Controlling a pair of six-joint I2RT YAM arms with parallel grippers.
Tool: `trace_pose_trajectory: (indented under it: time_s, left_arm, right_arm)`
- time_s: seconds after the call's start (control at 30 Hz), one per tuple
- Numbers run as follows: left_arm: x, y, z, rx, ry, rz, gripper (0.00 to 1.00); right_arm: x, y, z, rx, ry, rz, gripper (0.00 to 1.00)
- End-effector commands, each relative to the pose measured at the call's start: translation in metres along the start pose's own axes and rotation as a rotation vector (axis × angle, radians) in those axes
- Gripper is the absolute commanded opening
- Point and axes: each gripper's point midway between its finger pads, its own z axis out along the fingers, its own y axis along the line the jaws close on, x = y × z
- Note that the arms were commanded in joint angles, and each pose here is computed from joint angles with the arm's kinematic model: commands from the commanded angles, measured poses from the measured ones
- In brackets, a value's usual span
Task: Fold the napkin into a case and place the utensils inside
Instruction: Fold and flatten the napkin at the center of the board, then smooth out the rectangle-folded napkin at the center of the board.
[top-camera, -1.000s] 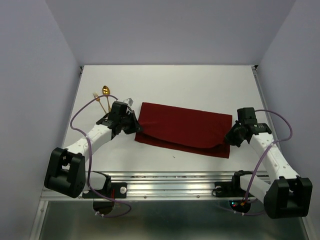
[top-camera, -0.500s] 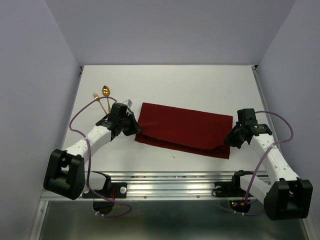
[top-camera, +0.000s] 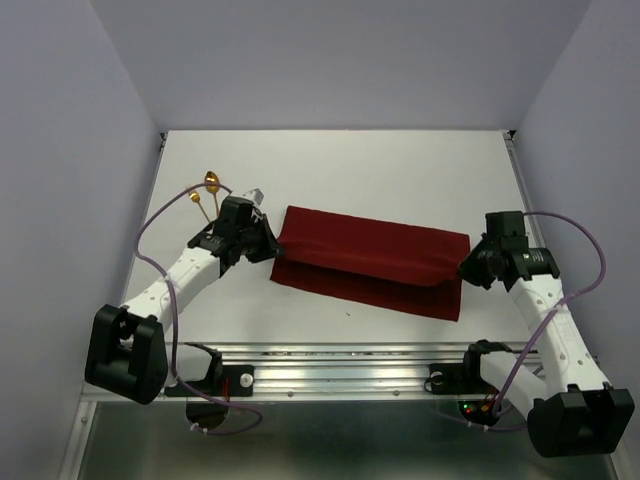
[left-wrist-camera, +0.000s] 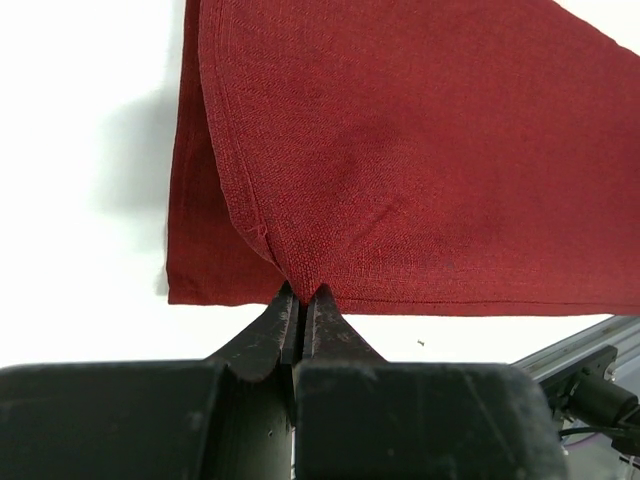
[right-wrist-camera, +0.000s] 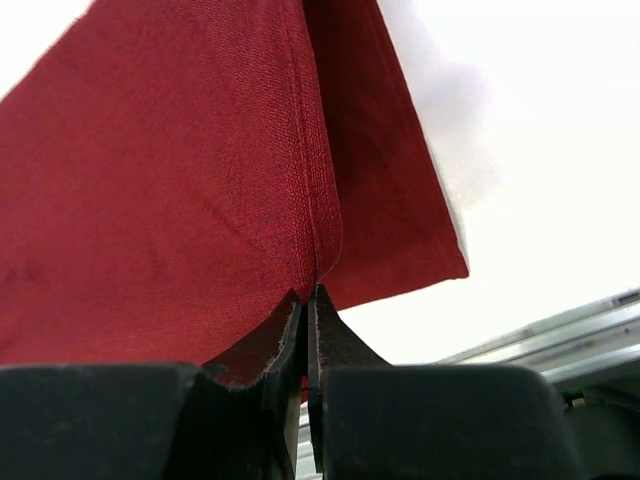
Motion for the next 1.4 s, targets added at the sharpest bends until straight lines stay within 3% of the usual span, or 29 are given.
trace_pose_trajectory:
  time_s: [0.0,0.13,0.17,0.2,0.23,0.27,0.3,0.33,0.37,0.43,0.67,0.9,1.07,1.37]
  left_arm:
    - [0.005,0.001,-0.001,0.011,-0.006,0.022,0.0]
    - [0.015,0.012,0.007,-0.024,0.031,0.008,0.0]
    - [0.018,0.015,0.01,-0.04,0.044,0.004,0.06]
    - [0.02,0.019,0.013,-0.057,0.065,0.003,0.24]
    - [0.02,0.02,0.015,-0.063,0.071,0.003,0.32]
    - [0.02,0.02,0.015,-0.065,0.074,0.002,0.4]
    - [0.017,0.017,0.015,-0.06,0.069,0.002,0.53]
    - [0.013,0.017,0.014,-0.068,0.057,0.001,0.6]
    - [0.005,0.013,0.012,-0.069,0.038,0.002,0.76]
    - [-0.006,0.011,0.007,-0.084,0.003,0.007,0.85]
    - [-0.026,-0.019,0.004,-0.063,-0.048,0.045,0.82]
    - [-0.03,-0.042,0.051,-0.054,0.005,0.106,0.56]
    - [-0.026,-0.034,0.083,-0.092,0.057,0.11,0.56]
    - [0.018,0.007,0.1,-0.185,0.155,0.067,0.56]
  right_arm:
    - [0.02,-0.022,0.007,0.066,0.047,0.028,0.08]
    - [0.036,-0.028,0.018,0.072,0.094,0.045,0.14]
    - [0.039,-0.029,0.019,0.068,0.105,0.047,0.19]
    - [0.046,-0.032,0.023,0.075,0.126,0.047,0.26]
    - [0.048,-0.032,0.023,0.075,0.135,0.049,0.43]
    - [0.049,-0.034,0.024,0.079,0.137,0.048,0.5]
    - [0.048,-0.035,0.024,0.085,0.134,0.046,0.56]
    - [0.044,-0.036,0.022,0.095,0.117,0.042,0.61]
    - [0.041,-0.035,0.021,0.096,0.107,0.042,0.61]
    - [0.029,-0.032,0.015,0.094,0.06,0.045,0.62]
    - [0.011,-0.018,0.025,0.077,0.017,0.042,0.62]
    - [-0.018,-0.016,0.047,0.125,-0.09,0.005,0.51]
    - [-0.017,-0.008,0.074,0.142,-0.033,-0.004,0.57]
    - [-0.026,-0.006,0.119,0.193,-0.025,-0.064,0.55]
